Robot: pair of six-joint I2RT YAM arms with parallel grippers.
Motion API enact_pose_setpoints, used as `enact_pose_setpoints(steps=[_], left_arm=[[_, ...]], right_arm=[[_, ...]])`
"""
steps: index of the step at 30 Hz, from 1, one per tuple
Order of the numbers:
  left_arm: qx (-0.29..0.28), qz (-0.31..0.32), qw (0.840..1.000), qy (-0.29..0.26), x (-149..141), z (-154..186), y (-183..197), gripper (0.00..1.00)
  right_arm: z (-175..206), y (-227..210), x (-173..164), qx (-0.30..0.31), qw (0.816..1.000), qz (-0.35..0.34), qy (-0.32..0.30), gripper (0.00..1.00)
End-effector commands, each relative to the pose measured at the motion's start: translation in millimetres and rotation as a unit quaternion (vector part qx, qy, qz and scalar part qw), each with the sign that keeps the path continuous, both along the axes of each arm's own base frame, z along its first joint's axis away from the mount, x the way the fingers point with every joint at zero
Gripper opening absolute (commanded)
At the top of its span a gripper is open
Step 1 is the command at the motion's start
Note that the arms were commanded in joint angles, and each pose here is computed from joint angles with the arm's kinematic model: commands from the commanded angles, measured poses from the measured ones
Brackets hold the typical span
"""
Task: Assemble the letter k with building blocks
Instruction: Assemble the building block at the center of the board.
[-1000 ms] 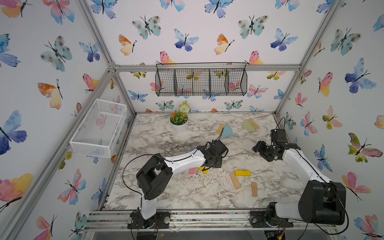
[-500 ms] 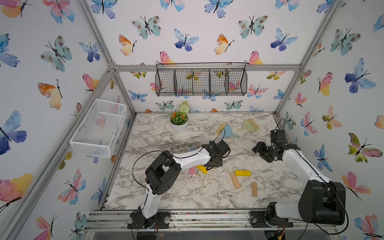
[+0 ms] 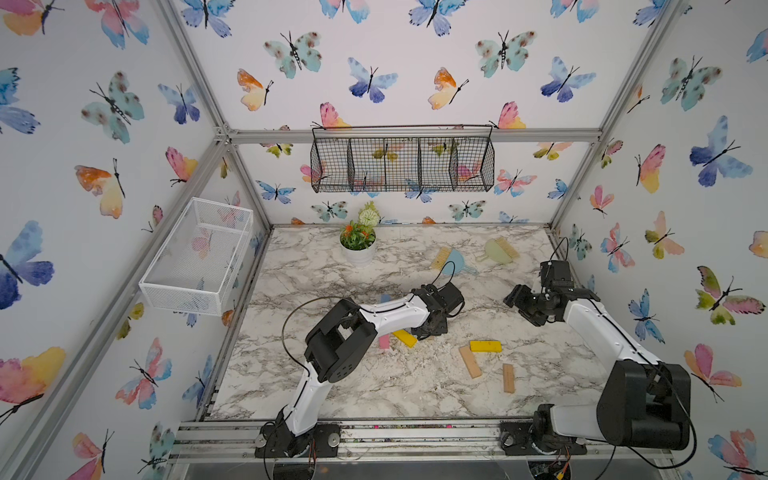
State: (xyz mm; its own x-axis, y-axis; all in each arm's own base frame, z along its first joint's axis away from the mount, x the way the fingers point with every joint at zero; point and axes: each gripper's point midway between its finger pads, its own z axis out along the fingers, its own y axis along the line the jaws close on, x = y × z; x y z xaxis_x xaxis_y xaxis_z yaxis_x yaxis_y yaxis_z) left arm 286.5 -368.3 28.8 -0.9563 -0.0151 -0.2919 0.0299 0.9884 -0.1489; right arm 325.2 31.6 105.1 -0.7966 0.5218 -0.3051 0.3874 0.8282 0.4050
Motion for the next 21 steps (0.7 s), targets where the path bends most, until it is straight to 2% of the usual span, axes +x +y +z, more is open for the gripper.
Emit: enact_pose_setpoints(steps=[1, 21], left_arm=[[0.017, -0.005, 1.0, 0.013, -2.6, -5.8, 2.3, 0.0], [0.029, -0.002, 0.999, 0.026, -2.9, -11.6, 4.0, 0.0]], right_arm=[[-2.5, 0.1, -2.5, 0.003, 1.0, 0.004, 0.002, 0.68], [-2.4, 1.7, -7.5, 0.008, 1.0, 0.004, 0.0, 0.68]])
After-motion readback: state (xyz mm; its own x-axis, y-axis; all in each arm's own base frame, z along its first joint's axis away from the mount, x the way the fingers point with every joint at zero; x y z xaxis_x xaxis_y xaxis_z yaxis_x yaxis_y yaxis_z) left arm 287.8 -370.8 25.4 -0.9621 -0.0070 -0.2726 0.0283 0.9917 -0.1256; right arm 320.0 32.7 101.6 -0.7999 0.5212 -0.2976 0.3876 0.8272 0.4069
